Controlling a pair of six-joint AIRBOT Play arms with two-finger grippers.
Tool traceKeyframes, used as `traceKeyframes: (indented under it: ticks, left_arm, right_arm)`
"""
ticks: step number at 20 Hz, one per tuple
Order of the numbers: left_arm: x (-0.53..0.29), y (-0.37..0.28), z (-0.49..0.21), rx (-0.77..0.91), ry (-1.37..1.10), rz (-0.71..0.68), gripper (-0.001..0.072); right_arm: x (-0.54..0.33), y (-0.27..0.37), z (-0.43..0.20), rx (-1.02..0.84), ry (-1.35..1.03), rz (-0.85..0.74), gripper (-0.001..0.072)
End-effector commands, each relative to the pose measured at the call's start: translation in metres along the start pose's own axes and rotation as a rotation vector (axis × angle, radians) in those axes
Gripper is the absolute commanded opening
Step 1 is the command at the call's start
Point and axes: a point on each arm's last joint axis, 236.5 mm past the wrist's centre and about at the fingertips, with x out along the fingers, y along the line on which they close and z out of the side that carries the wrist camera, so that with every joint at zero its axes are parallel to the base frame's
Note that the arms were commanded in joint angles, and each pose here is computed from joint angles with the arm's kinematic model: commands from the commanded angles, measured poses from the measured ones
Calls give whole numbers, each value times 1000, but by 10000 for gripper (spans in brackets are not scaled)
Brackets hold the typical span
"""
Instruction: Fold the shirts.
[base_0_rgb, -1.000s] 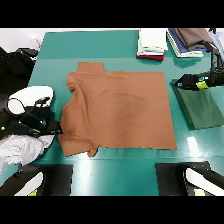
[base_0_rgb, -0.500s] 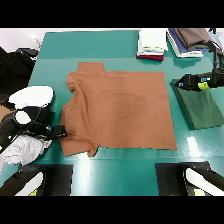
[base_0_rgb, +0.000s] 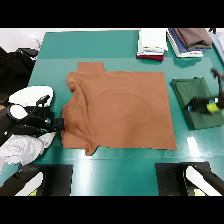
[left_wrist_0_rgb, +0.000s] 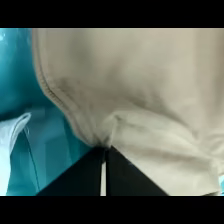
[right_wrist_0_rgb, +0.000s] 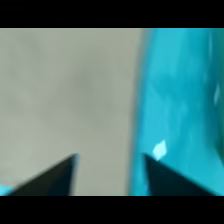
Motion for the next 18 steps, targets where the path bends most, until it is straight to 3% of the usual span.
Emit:
traceKeyframes:
  ticks: [1, 4, 8, 11, 13, 17, 18]
  left_arm:
    - [-16, -13, 17, 47, -43, -27, 21]
    - [-18, -15, 21, 60, -55, -31, 21]
    - [-19, -15, 24, 67, -66, -30, 22]
    - [-19, -16, 26, 66, -78, -31, 22]
    - [-19, -16, 26, 66, -76, -32, 22]
    - [-21, -17, 27, 70, -78, -32, 22]
    - [-26, -20, 31, 78, -87, -34, 21]
  right_arm:
    - [41, -44, -94, 166, 226, -52, 595]
    - [78, -33, -147, 227, 380, 19, 541]
    - [97, -7, -137, 286, 364, 155, 501]
    - [104, 2, -133, 230, 399, 159, 466]
    - [111, 11, -133, 156, 427, 145, 357]
    - [115, 33, -117, -28, 416, 115, 24]
    - [110, 40, -107, -71, 388, 111, 19]
